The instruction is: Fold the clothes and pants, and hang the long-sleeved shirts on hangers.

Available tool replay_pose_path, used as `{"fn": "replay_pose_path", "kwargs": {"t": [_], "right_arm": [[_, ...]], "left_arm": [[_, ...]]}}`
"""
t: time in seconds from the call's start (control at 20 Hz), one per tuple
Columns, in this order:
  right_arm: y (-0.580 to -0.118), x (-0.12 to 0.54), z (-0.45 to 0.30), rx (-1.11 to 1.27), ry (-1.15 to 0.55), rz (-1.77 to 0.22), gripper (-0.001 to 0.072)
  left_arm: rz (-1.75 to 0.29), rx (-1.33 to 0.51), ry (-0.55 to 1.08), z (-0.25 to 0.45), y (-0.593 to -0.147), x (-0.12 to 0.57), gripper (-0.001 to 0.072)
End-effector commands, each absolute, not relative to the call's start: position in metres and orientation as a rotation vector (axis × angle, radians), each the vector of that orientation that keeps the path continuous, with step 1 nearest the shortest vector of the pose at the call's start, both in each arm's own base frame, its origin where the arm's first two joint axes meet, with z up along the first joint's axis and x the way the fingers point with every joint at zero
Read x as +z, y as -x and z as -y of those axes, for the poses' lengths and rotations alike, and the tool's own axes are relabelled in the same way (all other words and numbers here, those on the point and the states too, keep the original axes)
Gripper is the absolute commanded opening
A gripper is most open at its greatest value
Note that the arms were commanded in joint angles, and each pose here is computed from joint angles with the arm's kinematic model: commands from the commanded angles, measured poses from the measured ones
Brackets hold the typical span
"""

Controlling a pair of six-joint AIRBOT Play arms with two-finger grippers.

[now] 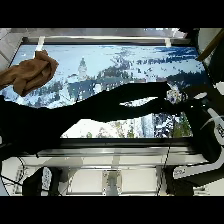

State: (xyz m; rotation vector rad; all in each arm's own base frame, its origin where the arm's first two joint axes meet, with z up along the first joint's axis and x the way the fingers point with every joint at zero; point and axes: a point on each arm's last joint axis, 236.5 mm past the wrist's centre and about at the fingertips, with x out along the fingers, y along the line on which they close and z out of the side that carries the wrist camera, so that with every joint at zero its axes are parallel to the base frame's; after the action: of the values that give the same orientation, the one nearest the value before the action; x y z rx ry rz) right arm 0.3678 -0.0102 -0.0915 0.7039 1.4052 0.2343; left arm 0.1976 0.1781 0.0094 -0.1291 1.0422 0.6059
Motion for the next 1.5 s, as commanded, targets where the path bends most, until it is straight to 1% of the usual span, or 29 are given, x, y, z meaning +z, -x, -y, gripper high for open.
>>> {"fn": "replay_pose_path", "kwargs": {"t": [0.0, 0.15, 0.25, 0.35, 0.45, 0.6, 0.7, 0.95, 1.1, 1.15, 1.2, 1.25, 1.3, 1.35, 1.45], "right_arm": [[-0.347, -0.055, 0.046, 0.192, -0.642, -1.418, 0.0005], [-0.315, -0.030, 0.095, 0.063, -0.577, -1.412, 0.0005], [-0.302, -0.020, 0.116, 0.001, -0.575, -1.393, 0.0005], [-0.289, -0.022, 0.127, -0.037, -0.588, -1.407, 0.0005], [-0.267, -0.038, 0.132, -0.069, -0.615, -1.459, 0.0006], [-0.224, -0.068, 0.132, -0.112, -0.649, -1.574, 0.0005], [-0.206, -0.080, 0.135, -0.147, -0.681, -1.602, 0.0005], [-0.207, -0.085, 0.149, -0.198, -0.698, -1.555, 0.0005], [-0.212, -0.083, 0.147, -0.189, -0.713, -1.532, 0.0007], [-0.216, -0.081, 0.146, -0.182, -0.721, -1.519, 0.0044], [-0.223, -0.076, 0.144, -0.166, -0.737, -1.496, 0.0182], [-0.235, -0.066, 0.142, -0.143, -0.764, -1.459, 0.0402], [-0.249, -0.053, 0.140, -0.116, -0.790, -1.412, 0.0451], [-0.267, -0.034, 0.140, -0.085, -0.813, -1.351, 0.0451], [-0.301, 0.009, 0.140, -0.015, -0.839, -1.220, 0.0450]], "left_arm": [[-0.897, 0.629, 0.083, -0.194, -0.221, 0.061, 0.0010], [-0.755, 0.643, 0.038, -0.206, -0.241, 0.103, 0.0011], [-0.746, 0.630, 0.062, -0.202, -0.244, 0.101, 0.0011], [-0.780, 0.624, 0.072, -0.199, -0.240, 0.084, 0.0010], [-0.848, 0.623, 0.070, -0.196, -0.230, 0.058, 0.0010], [-0.974, 0.593, -0.050, -0.197, -0.210, 0.025, 0.0011], [-1.002, 0.567, -0.086, -0.196, -0.208, 0.021, 0.0010], [-1.238, 0.459, -0.129, -0.176, -0.170, -0.008, 0.0011], [-1.366, 0.412, -0.079, -0.158, -0.144, -0.032, 0.0014], [-1.396, 0.395, -0.050, -0.150, -0.138, -0.036, 0.0097], [-1.403, 0.382, -0.023, -0.144, -0.137, -0.038, 0.0476], [-1.381, 0.390, 0.004, -0.141, -0.141, -0.036, 0.0690], [-1.341, 0.405, 0.019, -0.142, -0.148, -0.028, 0.0687], [-1.276, 0.426, 0.027, -0.146, -0.159, -0.016, 0.0687], [-1.035, 0.537, 0.063, -0.166, -0.194, 0.032, 0.0686]]}}
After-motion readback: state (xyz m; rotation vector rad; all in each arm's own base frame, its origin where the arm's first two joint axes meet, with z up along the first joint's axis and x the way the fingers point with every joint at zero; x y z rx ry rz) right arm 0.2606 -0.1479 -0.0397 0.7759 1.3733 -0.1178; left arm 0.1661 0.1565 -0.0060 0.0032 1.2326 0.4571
